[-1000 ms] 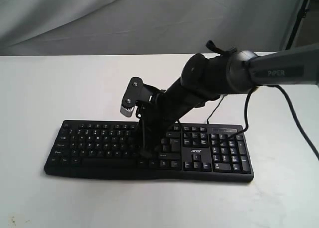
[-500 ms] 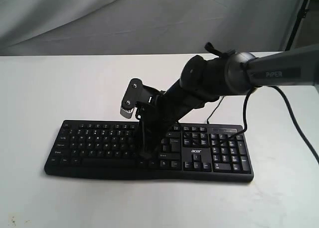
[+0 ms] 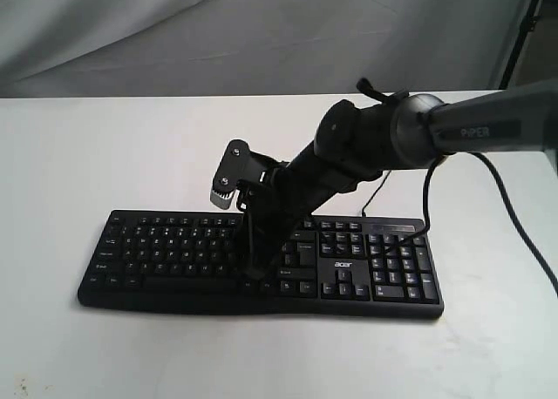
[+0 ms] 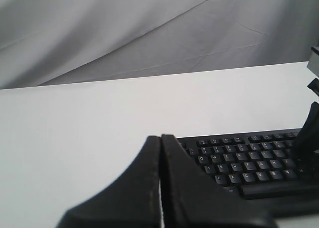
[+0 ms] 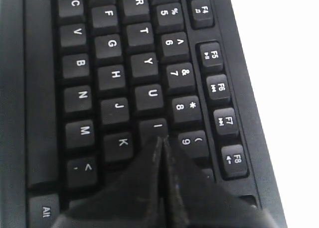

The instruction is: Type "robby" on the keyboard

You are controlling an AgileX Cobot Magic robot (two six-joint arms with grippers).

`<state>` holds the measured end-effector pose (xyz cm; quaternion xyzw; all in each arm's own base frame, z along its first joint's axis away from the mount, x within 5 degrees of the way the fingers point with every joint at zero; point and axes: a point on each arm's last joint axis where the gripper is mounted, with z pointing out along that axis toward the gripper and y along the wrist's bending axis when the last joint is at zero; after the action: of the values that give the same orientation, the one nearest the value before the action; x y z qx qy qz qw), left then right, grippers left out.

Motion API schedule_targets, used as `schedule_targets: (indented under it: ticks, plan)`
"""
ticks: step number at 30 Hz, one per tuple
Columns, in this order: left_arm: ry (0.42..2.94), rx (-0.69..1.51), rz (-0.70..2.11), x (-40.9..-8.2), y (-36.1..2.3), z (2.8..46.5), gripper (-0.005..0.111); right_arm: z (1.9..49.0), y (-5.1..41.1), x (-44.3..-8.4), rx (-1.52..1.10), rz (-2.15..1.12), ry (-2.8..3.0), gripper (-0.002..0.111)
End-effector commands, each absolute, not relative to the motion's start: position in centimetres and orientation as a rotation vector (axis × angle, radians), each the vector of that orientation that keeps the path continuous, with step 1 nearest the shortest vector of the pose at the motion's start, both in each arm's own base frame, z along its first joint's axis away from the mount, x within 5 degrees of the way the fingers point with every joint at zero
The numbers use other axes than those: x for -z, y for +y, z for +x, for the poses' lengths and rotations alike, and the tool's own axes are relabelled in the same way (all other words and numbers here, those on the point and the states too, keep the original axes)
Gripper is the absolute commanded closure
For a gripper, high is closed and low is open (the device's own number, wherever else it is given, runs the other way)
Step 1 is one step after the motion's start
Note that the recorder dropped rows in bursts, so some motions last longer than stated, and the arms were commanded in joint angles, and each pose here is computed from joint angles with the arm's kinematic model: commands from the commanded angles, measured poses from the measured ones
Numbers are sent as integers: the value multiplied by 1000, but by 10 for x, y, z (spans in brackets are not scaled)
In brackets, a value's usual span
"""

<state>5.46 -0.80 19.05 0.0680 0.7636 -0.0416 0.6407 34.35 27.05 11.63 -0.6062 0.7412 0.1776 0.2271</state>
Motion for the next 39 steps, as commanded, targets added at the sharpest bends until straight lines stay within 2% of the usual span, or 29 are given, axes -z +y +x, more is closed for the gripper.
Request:
schedule_targets:
  ticks: [1, 13, 24, 35, 39]
  plan:
    - [1736, 97, 161, -190, -8, 55, 107, 341, 272, -113, -493, -1696, 2036, 108]
    - [1736, 97, 161, -190, -8, 55, 107, 333, 282, -143, -497, -1689, 1958, 108]
    - [1736, 97, 161, -190, -8, 55, 107, 302, 322, -141, -519, -1726, 1882, 108]
    - [1736, 97, 161, -190, -8, 55, 107, 302, 326, -141, -533, -1688, 1895, 108]
    - [1736, 97, 161, -190, -8, 55, 107, 308, 334, -129, -568, -1697, 1910, 108]
